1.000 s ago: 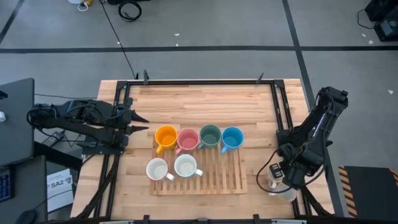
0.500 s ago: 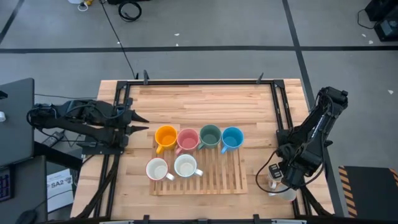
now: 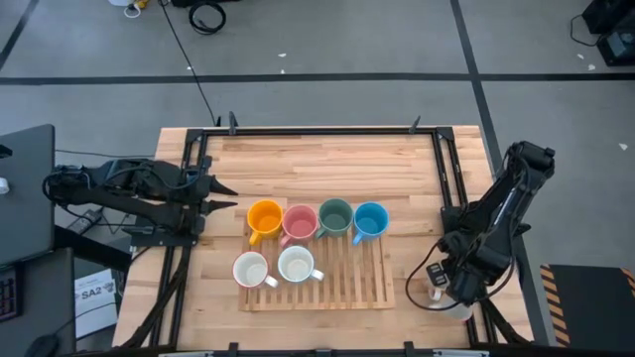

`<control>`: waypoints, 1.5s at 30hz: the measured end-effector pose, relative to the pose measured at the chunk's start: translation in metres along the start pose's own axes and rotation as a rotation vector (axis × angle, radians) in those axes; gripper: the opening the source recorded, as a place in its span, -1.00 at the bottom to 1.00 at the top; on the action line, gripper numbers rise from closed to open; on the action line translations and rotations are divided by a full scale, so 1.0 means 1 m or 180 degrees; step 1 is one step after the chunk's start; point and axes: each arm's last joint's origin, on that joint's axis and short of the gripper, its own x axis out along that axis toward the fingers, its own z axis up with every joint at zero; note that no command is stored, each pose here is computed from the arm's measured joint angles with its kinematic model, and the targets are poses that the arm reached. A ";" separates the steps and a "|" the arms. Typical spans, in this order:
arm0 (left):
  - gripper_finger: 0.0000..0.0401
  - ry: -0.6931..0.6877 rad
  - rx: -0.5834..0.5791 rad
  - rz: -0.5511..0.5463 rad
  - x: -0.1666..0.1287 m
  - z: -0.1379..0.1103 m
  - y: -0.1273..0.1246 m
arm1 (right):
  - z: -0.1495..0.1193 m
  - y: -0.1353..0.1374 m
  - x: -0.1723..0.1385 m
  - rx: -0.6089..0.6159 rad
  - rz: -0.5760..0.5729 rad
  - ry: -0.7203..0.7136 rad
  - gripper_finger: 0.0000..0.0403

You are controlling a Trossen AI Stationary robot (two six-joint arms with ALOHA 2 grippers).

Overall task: Place coffee mugs
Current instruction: Put the red patterned mug on the shelf

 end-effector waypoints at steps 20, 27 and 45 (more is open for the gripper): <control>-0.43 0.0002 0.0001 0.0000 0.000 0.000 0.000 | -0.010 0.012 0.019 -0.0164 -0.0233 -0.0158 -0.69; -0.43 0.0001 0.0001 0.0000 0.000 0.000 0.000 | -0.010 0.013 0.018 -0.0175 -0.0144 -0.0213 -0.84; -0.43 0.0001 0.0001 0.0000 0.000 0.000 0.000 | 0.016 0.006 -0.007 -0.0213 0.0193 -0.0019 -0.85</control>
